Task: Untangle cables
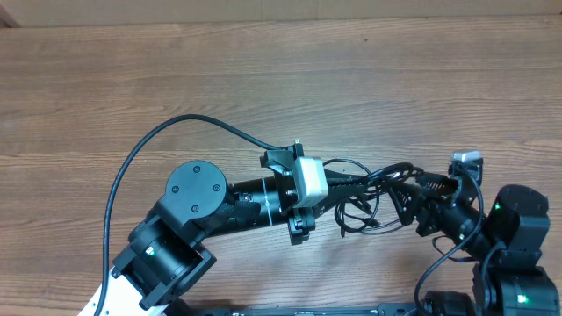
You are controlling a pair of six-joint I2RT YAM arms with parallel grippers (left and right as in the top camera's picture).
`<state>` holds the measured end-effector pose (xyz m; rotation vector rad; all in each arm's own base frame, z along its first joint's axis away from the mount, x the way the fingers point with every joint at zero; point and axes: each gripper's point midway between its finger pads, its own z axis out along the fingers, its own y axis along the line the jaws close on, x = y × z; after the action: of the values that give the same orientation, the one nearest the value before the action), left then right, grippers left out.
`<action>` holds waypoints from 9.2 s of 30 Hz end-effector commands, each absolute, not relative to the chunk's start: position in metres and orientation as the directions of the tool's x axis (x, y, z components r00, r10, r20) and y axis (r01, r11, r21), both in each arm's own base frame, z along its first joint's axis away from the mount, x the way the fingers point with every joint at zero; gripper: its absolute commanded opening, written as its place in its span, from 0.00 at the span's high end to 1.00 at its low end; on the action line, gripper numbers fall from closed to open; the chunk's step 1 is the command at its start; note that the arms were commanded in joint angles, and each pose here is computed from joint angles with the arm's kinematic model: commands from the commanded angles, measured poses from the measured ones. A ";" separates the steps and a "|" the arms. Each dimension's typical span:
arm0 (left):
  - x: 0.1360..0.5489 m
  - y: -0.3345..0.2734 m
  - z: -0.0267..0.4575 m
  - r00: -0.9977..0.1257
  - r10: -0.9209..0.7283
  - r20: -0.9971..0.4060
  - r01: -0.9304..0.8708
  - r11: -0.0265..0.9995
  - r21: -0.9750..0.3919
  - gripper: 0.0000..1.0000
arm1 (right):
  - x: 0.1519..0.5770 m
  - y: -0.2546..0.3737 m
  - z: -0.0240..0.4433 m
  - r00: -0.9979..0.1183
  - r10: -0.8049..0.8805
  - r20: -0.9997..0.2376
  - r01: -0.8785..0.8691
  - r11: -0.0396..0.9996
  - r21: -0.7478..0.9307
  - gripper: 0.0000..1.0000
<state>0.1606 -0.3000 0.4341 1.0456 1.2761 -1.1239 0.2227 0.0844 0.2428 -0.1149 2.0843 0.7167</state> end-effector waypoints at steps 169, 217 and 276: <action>0.248 -0.258 0.338 -0.604 0.035 -0.796 0.717 0.460 -0.524 0.25 | 0.222 0.150 0.326 -0.632 0.184 -0.753 -0.699 0.285 0.656 0.96; 0.270 -0.317 0.314 -0.801 -0.048 -0.596 0.538 0.376 -0.754 0.67 | 0.216 0.152 0.322 -0.638 0.158 -0.754 -0.708 0.264 0.655 0.96; 0.270 -0.325 0.295 -0.904 -0.126 -0.408 0.324 0.417 -0.849 0.57 | 0.198 0.157 0.339 -0.552 0.095 -0.829 -0.813 0.163 0.560 0.97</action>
<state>0.2658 -0.3262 0.2914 0.2854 2.2263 -1.4314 0.2028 0.1564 0.3274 -0.6458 1.7143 1.5219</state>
